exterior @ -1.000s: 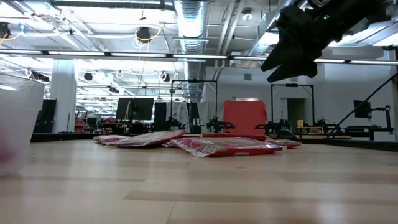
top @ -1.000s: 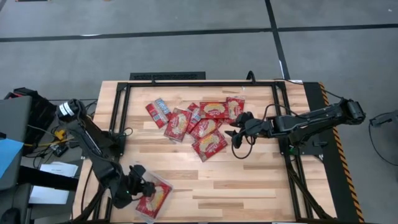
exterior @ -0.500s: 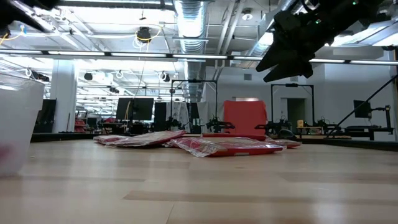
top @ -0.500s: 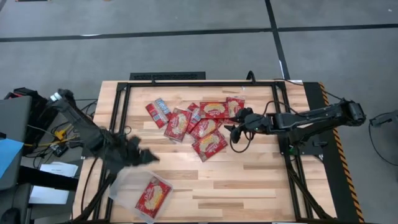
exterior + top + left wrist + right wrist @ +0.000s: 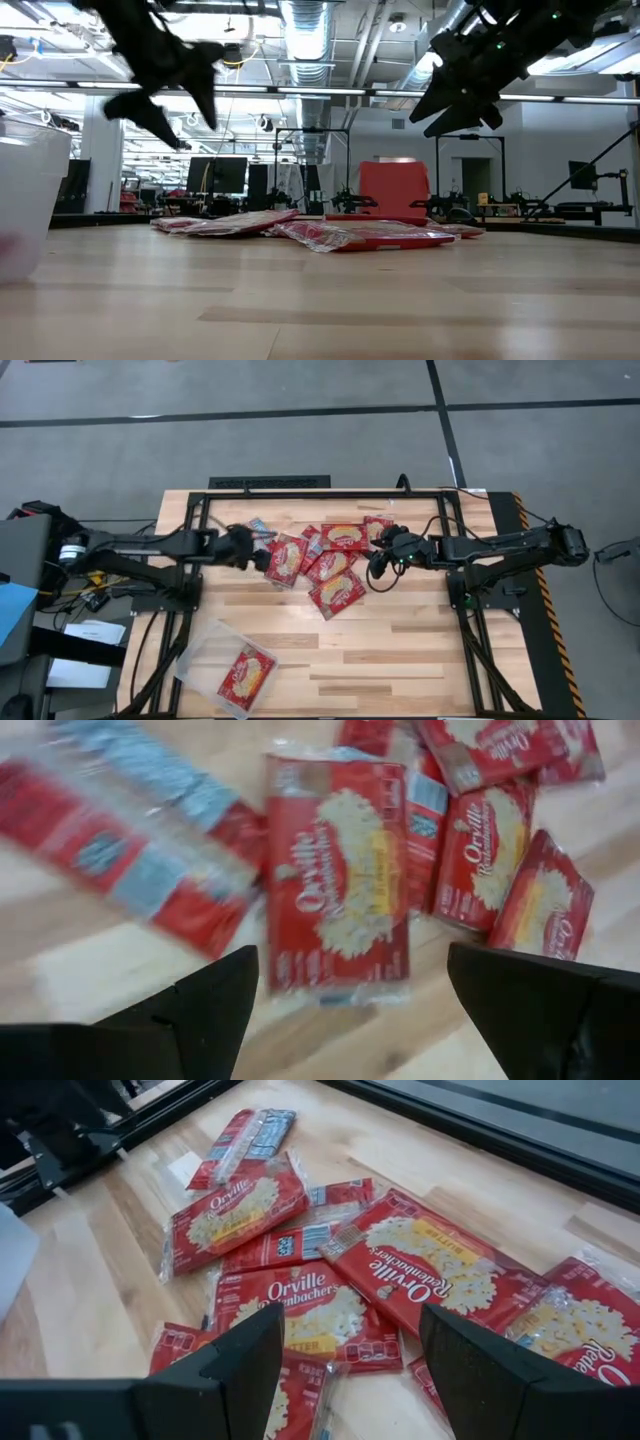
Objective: Sort popcorn bags into baskets
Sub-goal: Put the red popcorn bag into the transparent bin
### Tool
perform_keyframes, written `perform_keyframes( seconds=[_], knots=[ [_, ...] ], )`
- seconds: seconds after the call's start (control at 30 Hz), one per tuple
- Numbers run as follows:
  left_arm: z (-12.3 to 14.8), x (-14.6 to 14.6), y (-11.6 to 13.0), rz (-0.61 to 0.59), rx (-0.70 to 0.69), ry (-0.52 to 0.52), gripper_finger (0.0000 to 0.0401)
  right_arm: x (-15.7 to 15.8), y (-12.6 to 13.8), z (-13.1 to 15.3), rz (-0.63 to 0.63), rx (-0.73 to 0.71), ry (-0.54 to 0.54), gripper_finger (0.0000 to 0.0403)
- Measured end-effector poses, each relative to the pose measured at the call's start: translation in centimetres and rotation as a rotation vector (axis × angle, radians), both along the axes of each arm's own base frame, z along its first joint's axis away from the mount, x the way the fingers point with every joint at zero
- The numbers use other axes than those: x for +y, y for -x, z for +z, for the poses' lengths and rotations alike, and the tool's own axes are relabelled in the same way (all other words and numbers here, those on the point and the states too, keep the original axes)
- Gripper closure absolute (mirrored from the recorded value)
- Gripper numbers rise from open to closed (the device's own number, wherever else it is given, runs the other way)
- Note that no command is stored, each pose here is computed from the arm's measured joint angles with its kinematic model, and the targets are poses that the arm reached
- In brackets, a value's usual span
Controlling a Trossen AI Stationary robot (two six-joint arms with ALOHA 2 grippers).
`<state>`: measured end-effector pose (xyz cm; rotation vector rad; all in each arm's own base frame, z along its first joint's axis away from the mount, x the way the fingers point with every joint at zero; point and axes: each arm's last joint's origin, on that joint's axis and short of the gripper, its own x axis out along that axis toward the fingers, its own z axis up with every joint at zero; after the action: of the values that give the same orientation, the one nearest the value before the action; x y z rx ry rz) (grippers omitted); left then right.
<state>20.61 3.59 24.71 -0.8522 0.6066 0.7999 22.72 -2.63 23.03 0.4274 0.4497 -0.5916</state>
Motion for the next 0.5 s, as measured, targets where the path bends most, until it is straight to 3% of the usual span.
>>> perform_keyframes(
  seconds=[0.27, 0.5],
  knots=[
    [-4.8, 3.0, -3.8, -0.115, 0.155, 0.028, 0.0088, 0.0, 0.0, 0.0, -0.001, 0.001, -0.001, 0.0143],
    [-8.4, 3.4, -5.3, -0.170, 0.265, 0.087, 0.0088, 0.0, 0.0, 0.0, 0.001, 0.001, -0.001, 0.0143]
  ],
)
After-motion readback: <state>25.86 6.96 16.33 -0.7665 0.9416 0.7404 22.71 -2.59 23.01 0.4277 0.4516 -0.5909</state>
